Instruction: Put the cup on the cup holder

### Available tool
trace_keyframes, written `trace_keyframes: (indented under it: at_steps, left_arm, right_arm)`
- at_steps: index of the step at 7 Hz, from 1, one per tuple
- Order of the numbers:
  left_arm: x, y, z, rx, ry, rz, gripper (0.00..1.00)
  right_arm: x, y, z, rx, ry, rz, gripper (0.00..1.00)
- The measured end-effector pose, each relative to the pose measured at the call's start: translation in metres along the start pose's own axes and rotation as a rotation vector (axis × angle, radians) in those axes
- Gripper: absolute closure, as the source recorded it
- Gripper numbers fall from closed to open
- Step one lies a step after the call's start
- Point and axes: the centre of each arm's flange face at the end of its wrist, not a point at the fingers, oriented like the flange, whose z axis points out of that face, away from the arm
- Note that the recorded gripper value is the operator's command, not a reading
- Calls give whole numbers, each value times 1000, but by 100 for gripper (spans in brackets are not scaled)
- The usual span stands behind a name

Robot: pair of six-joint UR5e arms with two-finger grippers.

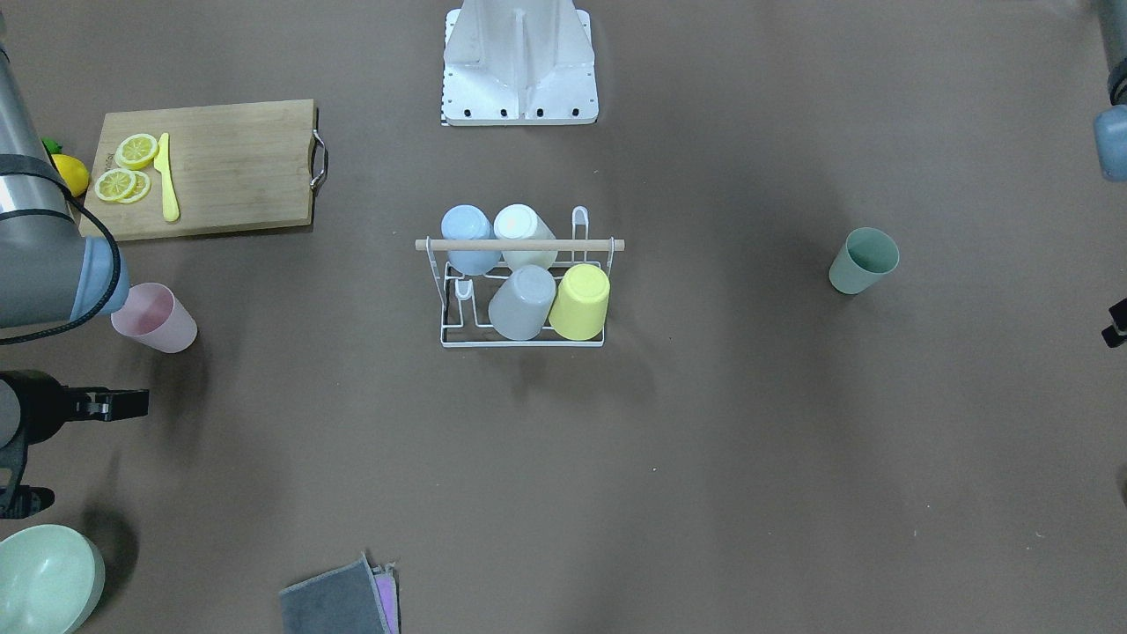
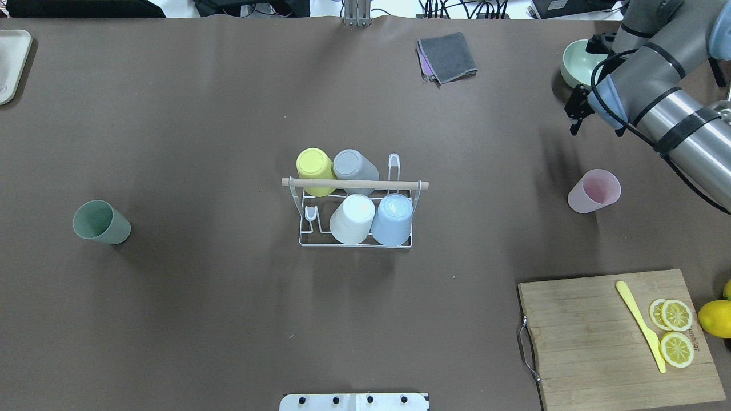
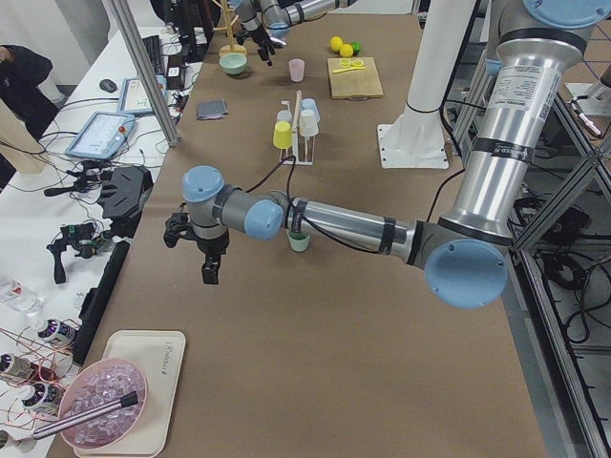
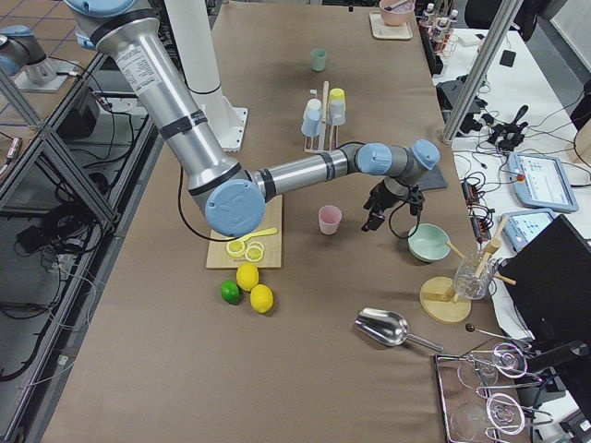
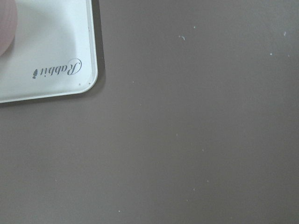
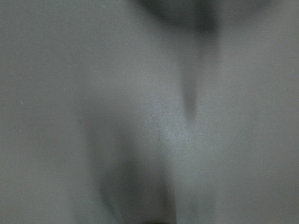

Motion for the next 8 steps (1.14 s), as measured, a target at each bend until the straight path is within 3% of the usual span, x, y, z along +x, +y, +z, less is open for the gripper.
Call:
trace_keyframes:
  at_steps: [3, 5, 7, 8]
  left_arm:
    - [49, -41, 7, -156, -9, -122, 2]
    - [82, -33, 50, -305, 16, -150, 2]
    - [124, -16, 106, -441, -6, -150, 2]
    - [144, -9, 118, -491, -21, -155, 2]
  right_arm:
    - [-2, -3, 45, -149, -12, -15, 1]
    - [-3, -2, 46, -210, -3, -37, 2]
    - [-3, 0, 47, -258, 6, -76, 4]
    - [-6, 0, 49, -275, 9, -85, 4]
